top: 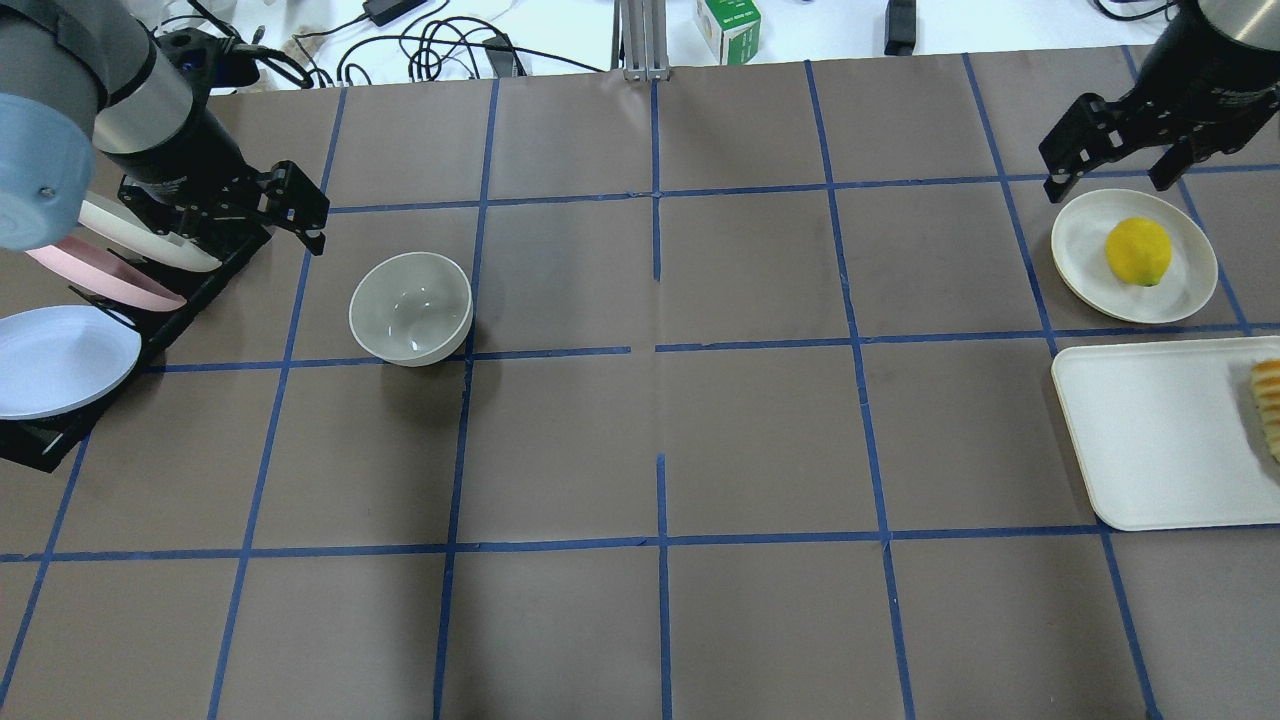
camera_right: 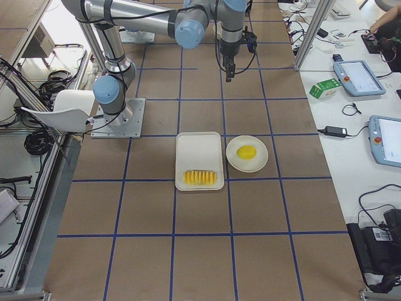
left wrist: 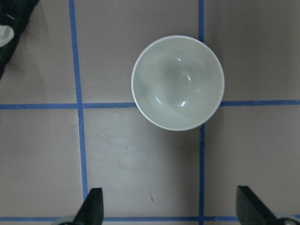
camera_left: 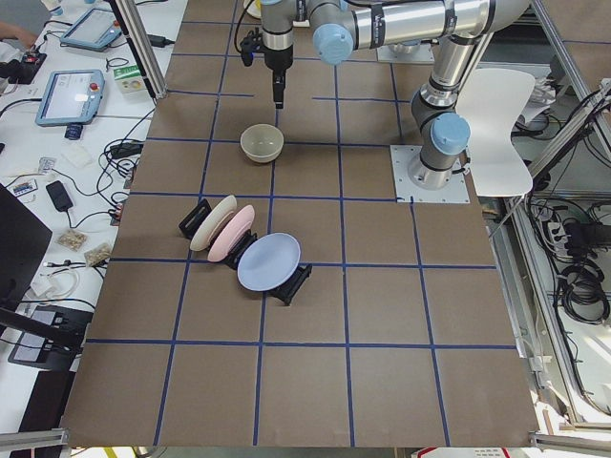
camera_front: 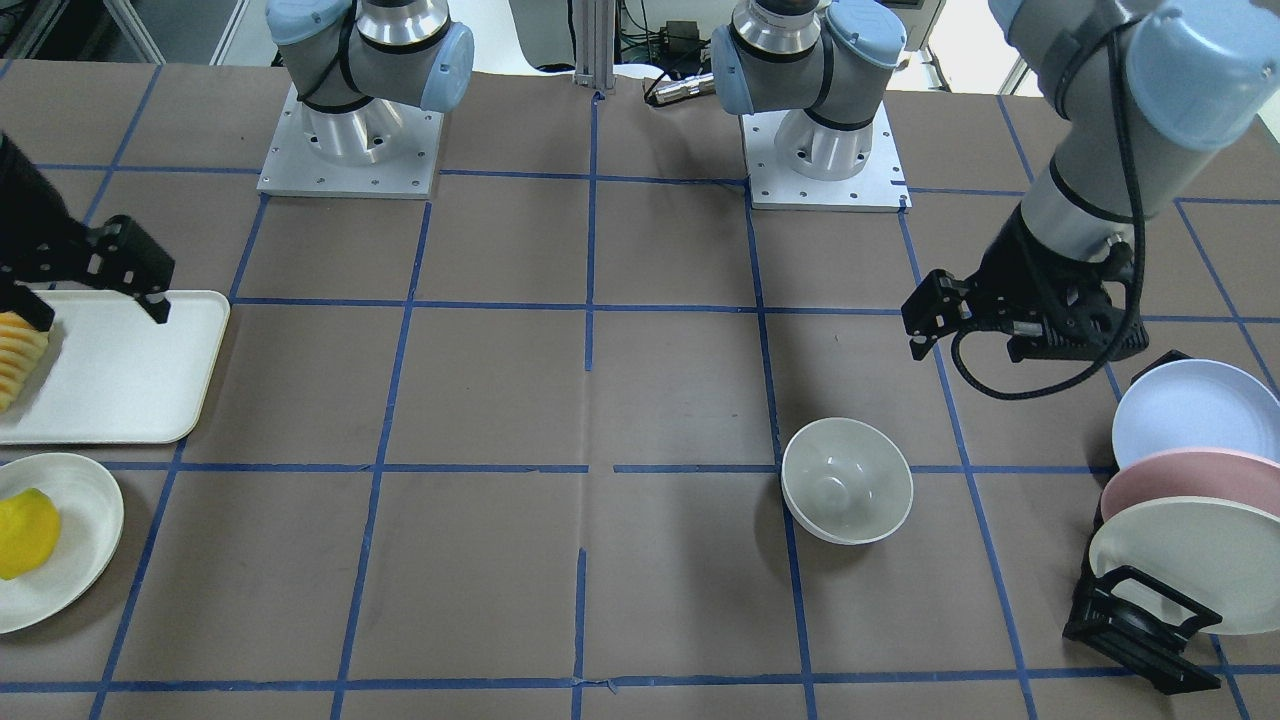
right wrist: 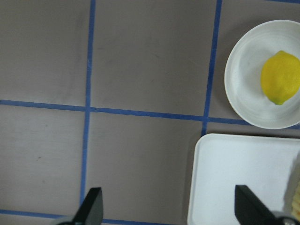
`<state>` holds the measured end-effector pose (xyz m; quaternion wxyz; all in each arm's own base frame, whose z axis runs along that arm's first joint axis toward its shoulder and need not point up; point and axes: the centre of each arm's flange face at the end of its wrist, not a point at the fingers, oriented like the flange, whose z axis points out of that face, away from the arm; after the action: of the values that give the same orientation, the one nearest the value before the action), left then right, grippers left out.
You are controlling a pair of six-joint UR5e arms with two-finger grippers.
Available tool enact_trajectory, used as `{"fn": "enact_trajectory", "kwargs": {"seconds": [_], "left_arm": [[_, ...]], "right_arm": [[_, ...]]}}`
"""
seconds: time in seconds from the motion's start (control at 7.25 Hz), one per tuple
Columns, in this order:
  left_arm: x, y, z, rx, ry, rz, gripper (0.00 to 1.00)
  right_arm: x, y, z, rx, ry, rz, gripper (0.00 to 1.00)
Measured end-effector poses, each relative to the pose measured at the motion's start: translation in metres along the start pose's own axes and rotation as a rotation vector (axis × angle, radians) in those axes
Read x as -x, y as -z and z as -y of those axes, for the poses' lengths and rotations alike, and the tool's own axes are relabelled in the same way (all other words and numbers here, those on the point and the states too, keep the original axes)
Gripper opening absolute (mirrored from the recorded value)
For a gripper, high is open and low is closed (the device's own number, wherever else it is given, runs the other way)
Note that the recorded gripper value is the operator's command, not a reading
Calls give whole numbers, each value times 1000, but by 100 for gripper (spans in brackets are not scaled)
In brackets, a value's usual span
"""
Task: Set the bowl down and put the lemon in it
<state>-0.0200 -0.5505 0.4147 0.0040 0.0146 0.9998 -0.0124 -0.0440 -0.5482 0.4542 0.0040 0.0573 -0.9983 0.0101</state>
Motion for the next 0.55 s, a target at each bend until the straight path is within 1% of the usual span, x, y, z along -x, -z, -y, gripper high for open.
{"fn": "enact_trajectory", "kwargs": {"seconds": [0.28,0.55], "left_arm": [[18,-49,32,2,-30,-10,100],[24,-98,54,14,-50,-34,100]], "right_arm": [[-93,-44,14,0,27,-37,100],[-145,-104,25,21,48,-21,97]]}}
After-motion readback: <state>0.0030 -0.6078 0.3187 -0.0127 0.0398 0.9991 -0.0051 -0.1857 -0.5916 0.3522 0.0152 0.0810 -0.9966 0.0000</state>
